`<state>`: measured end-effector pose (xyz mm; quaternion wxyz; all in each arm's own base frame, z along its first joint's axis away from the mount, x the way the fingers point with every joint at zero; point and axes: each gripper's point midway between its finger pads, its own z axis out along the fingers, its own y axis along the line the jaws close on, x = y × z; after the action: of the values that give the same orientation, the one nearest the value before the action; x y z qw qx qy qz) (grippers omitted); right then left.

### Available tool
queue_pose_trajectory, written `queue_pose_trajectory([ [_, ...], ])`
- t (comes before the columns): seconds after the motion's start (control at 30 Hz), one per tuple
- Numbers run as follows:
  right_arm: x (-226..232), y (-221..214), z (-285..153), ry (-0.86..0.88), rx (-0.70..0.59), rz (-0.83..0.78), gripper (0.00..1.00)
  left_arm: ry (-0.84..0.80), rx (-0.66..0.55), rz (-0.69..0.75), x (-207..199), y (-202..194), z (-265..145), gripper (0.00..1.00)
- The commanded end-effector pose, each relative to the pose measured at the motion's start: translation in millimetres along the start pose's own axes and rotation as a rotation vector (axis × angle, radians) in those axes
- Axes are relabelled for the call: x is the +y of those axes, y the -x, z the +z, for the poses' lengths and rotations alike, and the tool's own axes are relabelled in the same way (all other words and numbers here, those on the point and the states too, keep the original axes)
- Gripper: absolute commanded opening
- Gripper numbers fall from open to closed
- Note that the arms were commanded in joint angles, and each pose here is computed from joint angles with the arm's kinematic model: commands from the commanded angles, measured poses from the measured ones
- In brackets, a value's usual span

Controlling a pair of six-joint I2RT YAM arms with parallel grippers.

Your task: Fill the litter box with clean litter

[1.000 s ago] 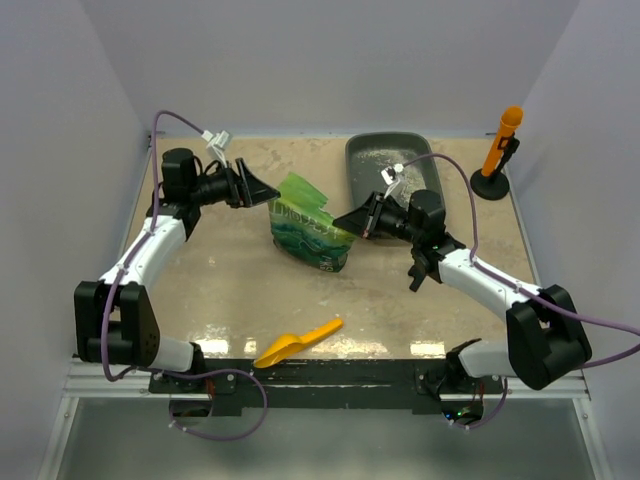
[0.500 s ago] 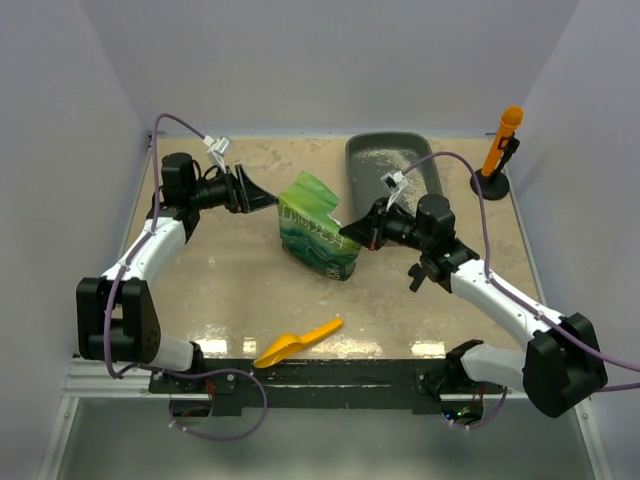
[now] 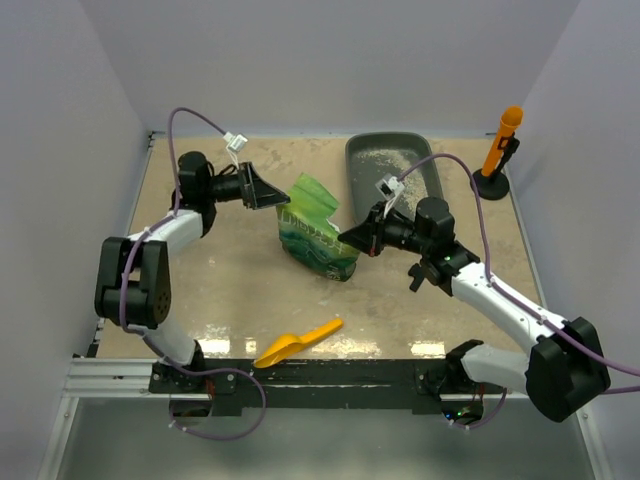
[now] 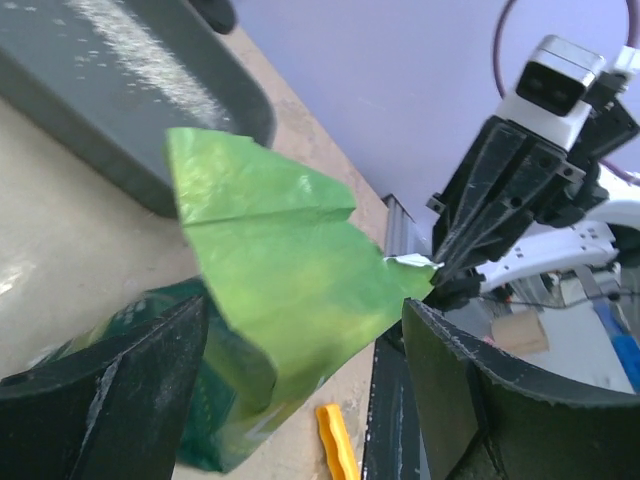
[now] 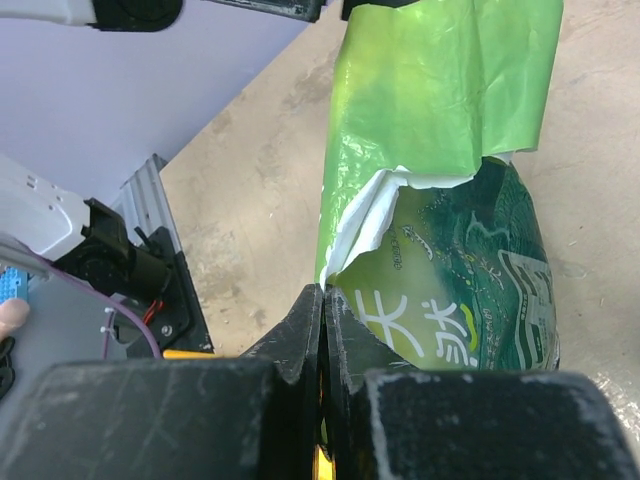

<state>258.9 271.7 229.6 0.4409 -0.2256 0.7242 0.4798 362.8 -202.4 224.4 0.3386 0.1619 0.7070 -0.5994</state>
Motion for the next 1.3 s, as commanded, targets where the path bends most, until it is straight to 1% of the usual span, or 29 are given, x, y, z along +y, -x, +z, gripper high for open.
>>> queue_pose_trajectory([
  [0.0,25,13,-4,0.103,-0.038,-0.083,0.00,-0.267,0.042,0.188,-56,2,19,0.83],
  [0.03,25,11,-4,0.099,-0.033,-0.081,0.00,-0.299,0.066,0.178,-54,-6,22,0.83],
  [0.07,26,13,-5,0.099,-0.037,-0.089,0.00,-0.323,0.088,0.064,-63,-9,21,0.82],
  [0.1,26,13,-6,0.098,-0.038,-0.093,0.00,-0.404,0.058,0.246,-84,-6,17,0.83],
  [0.13,26,12,-6,0.094,-0.030,-0.087,0.00,-0.415,0.082,0.162,-72,-14,19,0.83],
  [0.17,26,13,-6,0.091,-0.032,-0.094,0.00,-0.417,0.100,0.124,-70,-14,22,0.83],
  [0.3,26,13,-7,0.084,-0.031,-0.098,0.00,-0.438,0.145,0.153,-71,-28,32,0.81],
  [0.37,24,12,-8,0.072,-0.027,-0.099,0.00,-0.445,0.142,0.178,-77,-27,30,0.76],
  [0.4,23,12,-9,0.066,-0.028,-0.098,0.00,-0.446,0.145,0.182,-79,-27,30,0.73],
  [0.43,23,12,-9,0.059,-0.026,-0.095,0.00,-0.450,0.145,0.202,-84,-25,28,0.64],
  [0.5,22,14,-9,0.053,-0.029,-0.104,0.00,-0.450,0.157,0.216,-89,-27,26,0.57],
  [0.53,21,14,-9,0.049,-0.028,-0.106,0.00,-0.454,0.155,0.234,-95,-25,24,0.51],
  [0.6,21,15,-9,0.047,-0.030,-0.106,0.00,-0.454,0.162,0.242,-98,-28,21,0.45],
  [0.63,20,14,-9,0.045,-0.026,-0.103,0.00,-0.455,0.166,0.255,-103,-28,19,0.37],
  [0.7,20,13,-8,0.045,-0.023,-0.103,0.00,-0.456,0.170,0.259,-105,-31,17,0.30],
  [0.73,19,12,-8,0.043,-0.020,-0.101,0.00,-0.456,0.173,0.268,-108,-31,16,0.22],
  [0.8,17,12,-8,0.032,-0.019,-0.104,0.00,-0.458,0.172,0.275,-110,-31,15,0.15],
  [0.87,16,13,-8,0.026,-0.016,-0.111,0.00,-0.463,0.171,0.301,-118,-30,13,0.04],
  [0.9,15,13,-8,0.020,-0.013,-0.110,0.01,-0.468,0.165,0.321,-124,-28,11,0.00],
  [0.97,14,14,-8,0.007,-0.009,-0.119,0.15,-0.474,0.158,0.354,-131,-26,8,0.00],
  [1.0,12,16,-9,-0.005,-0.009,-0.123,0.23,-0.480,0.152,0.384,-140,-26,5,0.00],
  [1.03,10,19,-9,-0.030,-0.008,-0.122,0.38,-0.485,0.148,0.405,-145,-26,4,0.00],
  [1.07,10,23,-11,-0.041,-0.012,-0.136,0.44,-0.490,0.145,0.430,-149,-27,2,0.00],
  [1.1,10,26,-12,-0.050,-0.015,-0.143,0.47,-0.494,0.143,0.458,-158,-28,-2,0.00],
  [1.13,11,34,-14,-0.071,-0.021,-0.149,0.53,-0.496,0.140,0.473,-162,-28,-4,0.00],
  [1.2,13,45,-17,-0.089,-0.035,-0.163,0.57,-0.506,0.125,0.519,-173,-30,-9,0.00],
  [1.27,14,58,-21,-0.121,-0.041,-0.179,0.59,-0.505,0.115,0.531,-178,-30,-12,0.00],
])
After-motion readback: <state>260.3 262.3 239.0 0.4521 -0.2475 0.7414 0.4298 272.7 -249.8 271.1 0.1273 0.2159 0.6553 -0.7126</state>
